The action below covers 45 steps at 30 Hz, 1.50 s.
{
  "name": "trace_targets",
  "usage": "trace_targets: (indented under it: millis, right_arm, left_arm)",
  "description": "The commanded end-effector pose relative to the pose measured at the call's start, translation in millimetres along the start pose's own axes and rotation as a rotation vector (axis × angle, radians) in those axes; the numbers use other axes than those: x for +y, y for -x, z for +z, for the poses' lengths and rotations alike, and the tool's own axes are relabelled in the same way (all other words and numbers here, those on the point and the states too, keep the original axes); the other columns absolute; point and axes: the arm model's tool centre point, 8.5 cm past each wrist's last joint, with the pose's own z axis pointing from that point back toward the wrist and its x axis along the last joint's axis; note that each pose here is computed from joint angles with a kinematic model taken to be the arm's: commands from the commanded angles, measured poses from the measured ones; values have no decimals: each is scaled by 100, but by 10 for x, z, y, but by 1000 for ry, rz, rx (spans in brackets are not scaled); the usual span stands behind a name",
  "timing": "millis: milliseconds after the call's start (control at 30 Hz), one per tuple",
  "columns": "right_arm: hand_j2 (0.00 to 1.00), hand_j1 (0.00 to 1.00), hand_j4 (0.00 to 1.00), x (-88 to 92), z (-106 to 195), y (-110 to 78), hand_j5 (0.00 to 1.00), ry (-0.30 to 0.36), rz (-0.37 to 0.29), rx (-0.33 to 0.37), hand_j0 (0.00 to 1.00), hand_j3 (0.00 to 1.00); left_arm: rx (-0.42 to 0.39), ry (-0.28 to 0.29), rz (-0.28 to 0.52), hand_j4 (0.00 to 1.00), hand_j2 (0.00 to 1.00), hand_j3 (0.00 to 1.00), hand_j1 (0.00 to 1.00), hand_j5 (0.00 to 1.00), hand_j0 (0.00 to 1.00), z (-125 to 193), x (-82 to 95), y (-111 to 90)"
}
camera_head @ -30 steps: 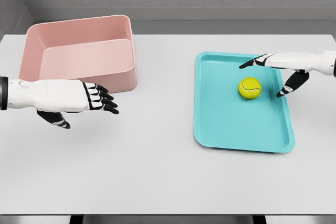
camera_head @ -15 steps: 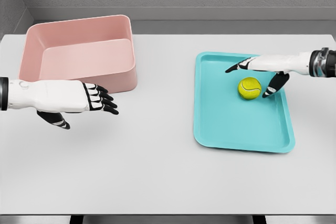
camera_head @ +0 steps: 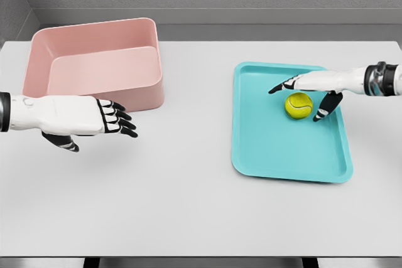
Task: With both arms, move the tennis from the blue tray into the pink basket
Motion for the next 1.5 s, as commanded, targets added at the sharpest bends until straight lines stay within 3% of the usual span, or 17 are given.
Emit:
trace_targets:
  millis: [0,533,933,1467]
  right_arm:
    - [100,100,100,8,-16,19,100,1,-11,5,100,100]
    - [96,96,96,46,-143,27,96,-15,-22,4,96,96]
    - [85,85,85,70,-141,46,85,-29,-13,15,85,85]
    - [62,62,62,103,-124,88,62,-46,-14,31,62,62]
  left_arm:
    - [2,-3,4,100,100,100,100,100,100,8,4,3]
    - [17,-1,-2,100,100,100,100,100,100,64,26,24]
    - [20,2,0,100,100,100,100,100,100,78,14,27]
    - [22,2,-1,100,100,100,100,100,100,85,18,29]
